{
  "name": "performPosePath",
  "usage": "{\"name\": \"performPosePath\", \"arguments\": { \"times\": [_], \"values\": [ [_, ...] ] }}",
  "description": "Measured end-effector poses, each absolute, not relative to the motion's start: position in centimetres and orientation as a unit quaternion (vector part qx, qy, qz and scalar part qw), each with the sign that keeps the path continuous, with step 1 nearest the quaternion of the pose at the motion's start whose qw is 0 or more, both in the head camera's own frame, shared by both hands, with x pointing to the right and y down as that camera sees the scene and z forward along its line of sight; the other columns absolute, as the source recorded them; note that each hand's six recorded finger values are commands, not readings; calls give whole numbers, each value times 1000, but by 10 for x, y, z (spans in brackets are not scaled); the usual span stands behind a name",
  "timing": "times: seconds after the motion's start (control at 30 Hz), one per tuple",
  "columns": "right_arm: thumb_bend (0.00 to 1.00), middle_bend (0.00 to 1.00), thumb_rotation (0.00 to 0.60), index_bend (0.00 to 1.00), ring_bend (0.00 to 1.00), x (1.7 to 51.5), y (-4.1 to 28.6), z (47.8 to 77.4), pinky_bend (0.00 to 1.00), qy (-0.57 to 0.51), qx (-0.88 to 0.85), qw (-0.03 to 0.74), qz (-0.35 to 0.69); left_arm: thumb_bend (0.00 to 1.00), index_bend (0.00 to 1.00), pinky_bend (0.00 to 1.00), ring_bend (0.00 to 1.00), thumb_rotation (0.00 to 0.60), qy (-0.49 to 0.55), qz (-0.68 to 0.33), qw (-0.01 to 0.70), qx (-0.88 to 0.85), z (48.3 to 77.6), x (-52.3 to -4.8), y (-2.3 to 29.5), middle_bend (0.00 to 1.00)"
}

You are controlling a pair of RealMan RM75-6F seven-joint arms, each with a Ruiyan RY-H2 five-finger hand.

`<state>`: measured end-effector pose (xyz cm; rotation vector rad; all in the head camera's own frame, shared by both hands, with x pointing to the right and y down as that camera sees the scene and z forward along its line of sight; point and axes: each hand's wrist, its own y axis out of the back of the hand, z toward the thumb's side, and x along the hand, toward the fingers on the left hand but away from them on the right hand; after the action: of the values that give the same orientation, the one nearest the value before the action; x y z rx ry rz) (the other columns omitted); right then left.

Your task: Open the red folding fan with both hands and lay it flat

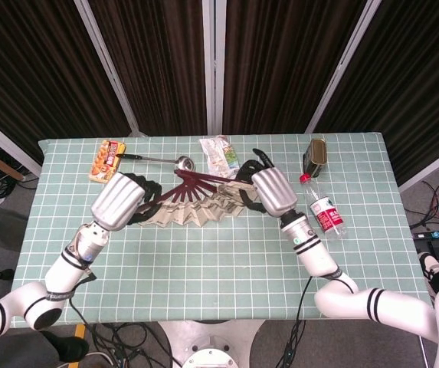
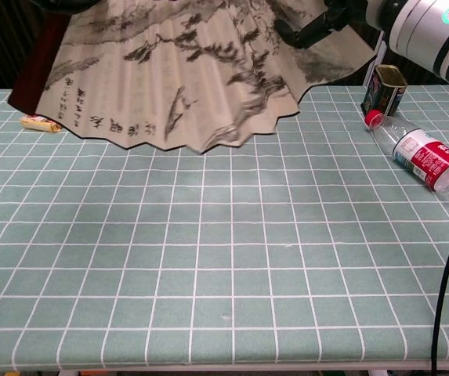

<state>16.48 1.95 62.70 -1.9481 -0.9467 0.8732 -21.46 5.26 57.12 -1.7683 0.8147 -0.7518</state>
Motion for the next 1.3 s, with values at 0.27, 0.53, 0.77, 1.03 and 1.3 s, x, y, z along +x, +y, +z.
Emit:
{"name": "performPosePath", "arguments": {
  "times": [0.27, 0.53, 0.77, 1.03, 1.3],
  "values": [
    [524, 405, 600, 699, 255, 194, 14, 626, 75, -379, -694, 497, 358, 357, 629, 761, 687, 600, 326, -319, 604, -654, 582, -217, 59, 688],
    [535, 391, 600, 674, 249, 211, 20, 637, 23, -384, -639, 555, 368, 357, 621, 761, 685, 600, 316, -322, 670, -590, 601, -211, 67, 677],
    [534, 368, 600, 624, 244, 218, 26, 652, 0, -388, -591, 598, 378, 356, 621, 761, 685, 600, 305, -315, 726, -530, 617, -207, 72, 673],
    [534, 351, 600, 589, 226, 228, 53, 672, 0, -386, -563, 616, 393, 357, 620, 761, 681, 600, 266, -305, 756, -515, 640, -196, 102, 666],
    [533, 336, 600, 553, 203, 232, 75, 683, 0, -385, -566, 608, 402, 357, 618, 758, 676, 600, 249, -317, 748, -527, 652, -197, 119, 659]
  ]
}}
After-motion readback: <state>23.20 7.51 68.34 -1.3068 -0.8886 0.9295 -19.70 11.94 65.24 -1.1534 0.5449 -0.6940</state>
